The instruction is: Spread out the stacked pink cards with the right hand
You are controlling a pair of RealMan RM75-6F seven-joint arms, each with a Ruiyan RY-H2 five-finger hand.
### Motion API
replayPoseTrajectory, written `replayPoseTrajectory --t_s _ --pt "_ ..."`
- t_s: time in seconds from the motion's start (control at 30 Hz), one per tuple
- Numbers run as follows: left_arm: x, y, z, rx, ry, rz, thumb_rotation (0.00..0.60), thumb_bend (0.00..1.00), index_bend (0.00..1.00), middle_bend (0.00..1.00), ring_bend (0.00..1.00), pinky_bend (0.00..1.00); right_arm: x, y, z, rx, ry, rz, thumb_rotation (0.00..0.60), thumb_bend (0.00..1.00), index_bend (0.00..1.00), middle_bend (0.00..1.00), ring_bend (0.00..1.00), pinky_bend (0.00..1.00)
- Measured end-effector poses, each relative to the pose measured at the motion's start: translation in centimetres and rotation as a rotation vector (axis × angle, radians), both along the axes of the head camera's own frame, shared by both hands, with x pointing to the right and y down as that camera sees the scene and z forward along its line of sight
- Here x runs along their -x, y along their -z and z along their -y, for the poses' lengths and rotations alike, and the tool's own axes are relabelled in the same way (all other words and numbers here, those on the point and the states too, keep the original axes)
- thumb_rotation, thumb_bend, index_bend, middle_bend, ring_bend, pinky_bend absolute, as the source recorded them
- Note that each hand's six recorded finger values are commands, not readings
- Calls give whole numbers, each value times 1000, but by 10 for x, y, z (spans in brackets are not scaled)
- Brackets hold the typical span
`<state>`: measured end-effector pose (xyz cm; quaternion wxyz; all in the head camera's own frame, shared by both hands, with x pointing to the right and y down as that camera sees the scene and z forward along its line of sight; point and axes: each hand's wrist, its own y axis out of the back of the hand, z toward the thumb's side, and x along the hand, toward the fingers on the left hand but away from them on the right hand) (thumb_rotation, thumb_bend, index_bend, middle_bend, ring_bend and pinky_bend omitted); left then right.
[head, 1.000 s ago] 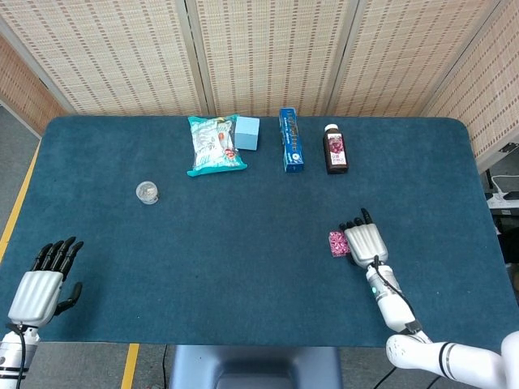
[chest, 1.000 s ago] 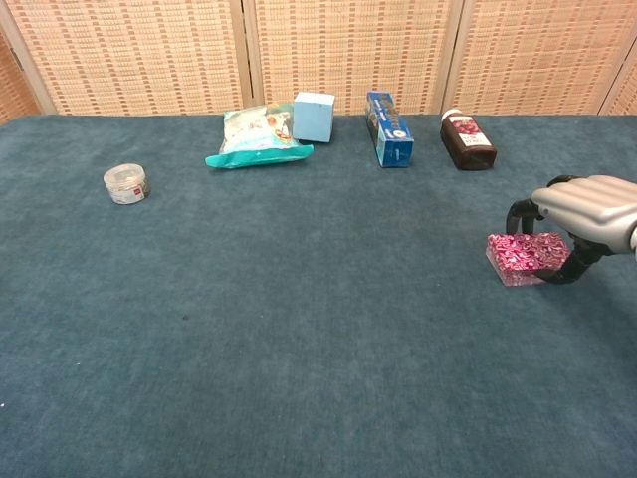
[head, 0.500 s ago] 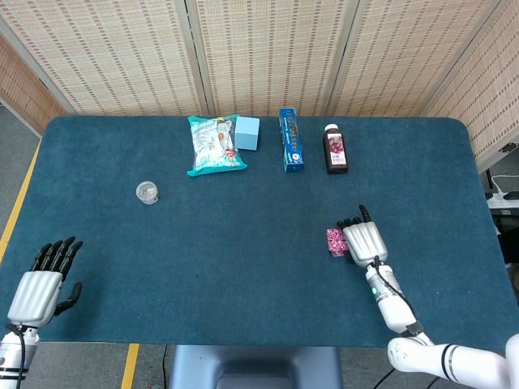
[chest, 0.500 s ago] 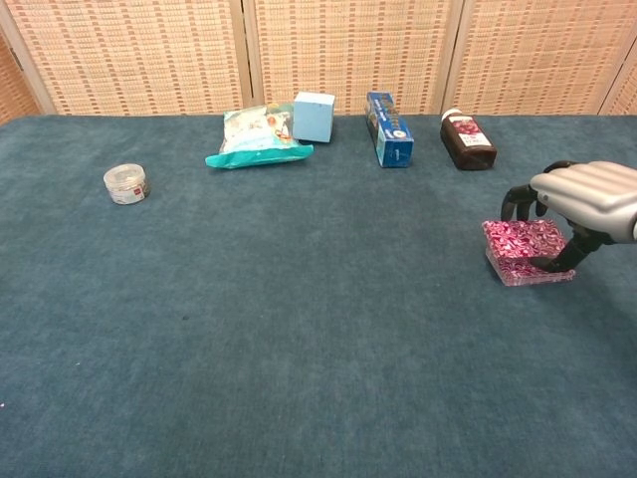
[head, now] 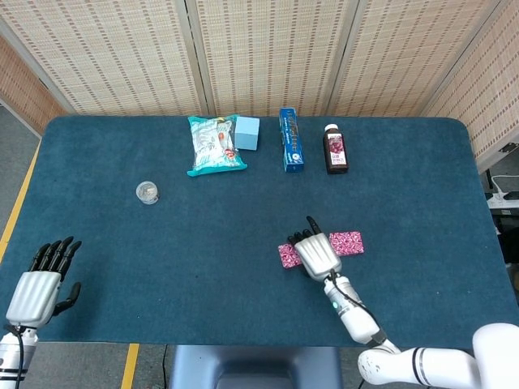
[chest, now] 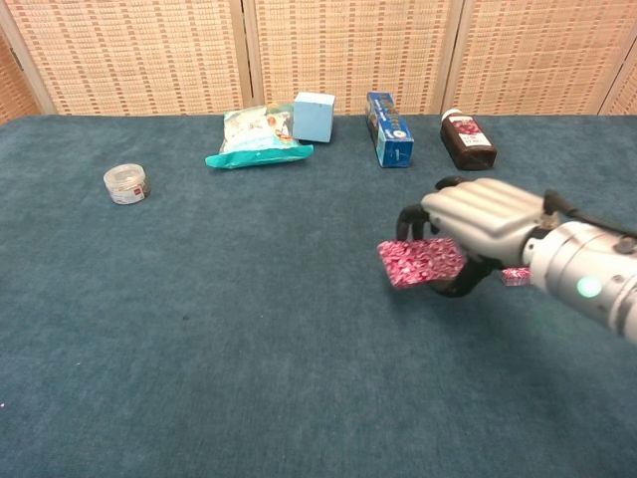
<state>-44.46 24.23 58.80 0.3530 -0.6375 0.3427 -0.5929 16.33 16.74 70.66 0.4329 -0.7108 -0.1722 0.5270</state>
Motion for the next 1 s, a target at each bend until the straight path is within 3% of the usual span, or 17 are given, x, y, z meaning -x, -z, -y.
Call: replayPoseTrajectory --t_s 0.2,0.27,0.43,0.63,0.83,1.0 --pt "2 -1 2 3 5 -8 600 461 0 0 0 72 9 -13 -8 18 24 -25 600 267 58 278 163 0" --pt "1 0 2 4 4 -10 600 461 0 0 0 72 8 -15 -10 33 27 -35 600 267 6 219 120 0" --pt "2 -1 1 7 2 -8 600 461 0 0 0 72 3 -12 -11 59 44 -63 600 267 0 170 81 0" --pt "2 1 -2 0 0 -6 600 462 0 0 0 72 -15 4 -2 28 47 -92 600 266 0 167 64 0" --pt "0 -2 1 5 -3 -7 600 462 0 0 0 73 -58 20 10 -17 48 -182 600 267 0 167 47 0" --pt "-3 -2 0 9 -10 -5 600 463 0 0 0 73 -93 16 11 -15 64 -274 600 266 0 168 47 0"
